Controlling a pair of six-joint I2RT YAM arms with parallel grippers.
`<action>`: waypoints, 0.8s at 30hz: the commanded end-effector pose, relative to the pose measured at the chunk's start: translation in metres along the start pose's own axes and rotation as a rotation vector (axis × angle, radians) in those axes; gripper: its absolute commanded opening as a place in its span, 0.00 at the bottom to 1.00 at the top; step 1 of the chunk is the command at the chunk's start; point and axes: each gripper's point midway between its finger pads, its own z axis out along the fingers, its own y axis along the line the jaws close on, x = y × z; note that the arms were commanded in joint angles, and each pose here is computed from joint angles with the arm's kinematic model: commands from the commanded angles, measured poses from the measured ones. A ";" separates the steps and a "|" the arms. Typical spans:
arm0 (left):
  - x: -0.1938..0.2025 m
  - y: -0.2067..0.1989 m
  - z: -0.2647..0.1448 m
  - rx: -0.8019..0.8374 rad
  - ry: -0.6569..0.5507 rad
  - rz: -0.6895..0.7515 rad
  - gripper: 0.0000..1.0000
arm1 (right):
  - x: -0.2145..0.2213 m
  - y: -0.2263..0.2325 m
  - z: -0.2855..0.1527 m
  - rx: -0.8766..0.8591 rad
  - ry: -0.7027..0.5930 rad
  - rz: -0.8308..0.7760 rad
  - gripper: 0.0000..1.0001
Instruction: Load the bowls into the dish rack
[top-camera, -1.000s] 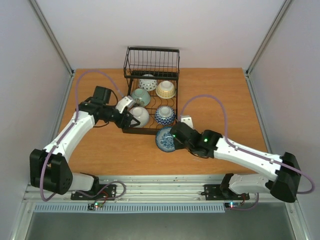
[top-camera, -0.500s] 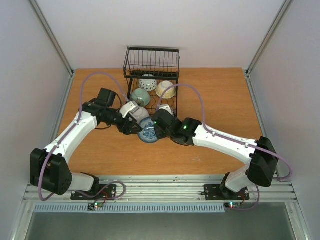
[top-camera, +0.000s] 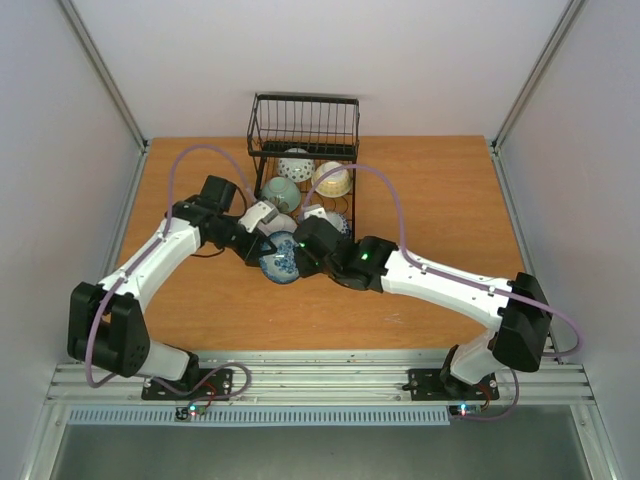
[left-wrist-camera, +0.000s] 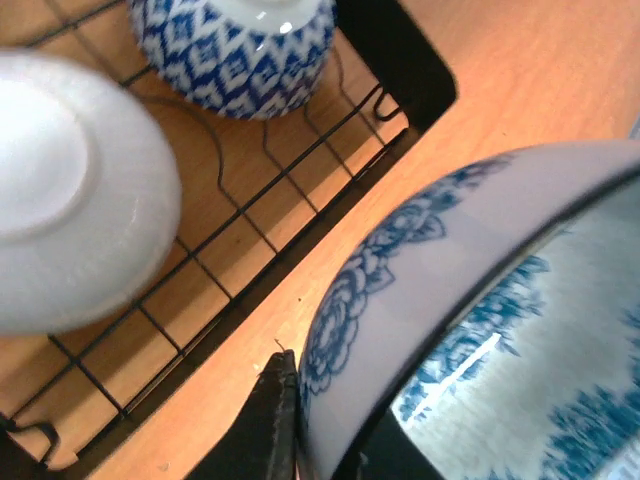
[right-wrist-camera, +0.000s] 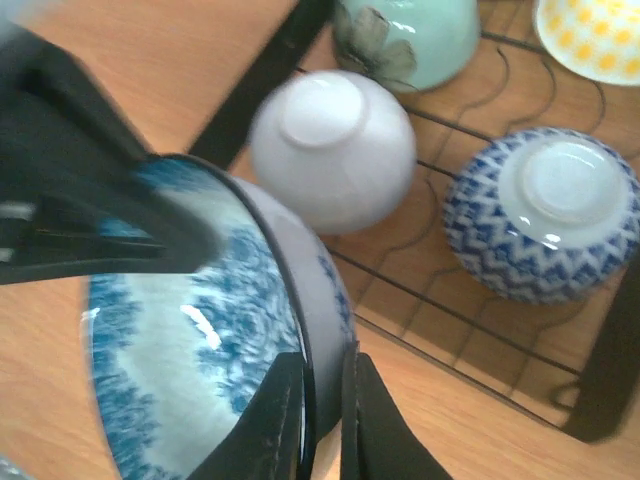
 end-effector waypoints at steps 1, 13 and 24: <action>-0.009 -0.014 -0.001 0.060 -0.024 0.086 0.01 | -0.029 0.012 -0.008 -0.047 -0.087 -0.016 0.01; -0.014 -0.017 -0.007 0.036 -0.078 0.128 0.01 | -0.016 0.026 -0.042 -0.301 -0.216 0.041 0.84; -0.014 -0.038 -0.012 0.137 -0.103 0.161 0.00 | 0.015 0.054 -0.060 -0.644 -0.248 0.159 0.99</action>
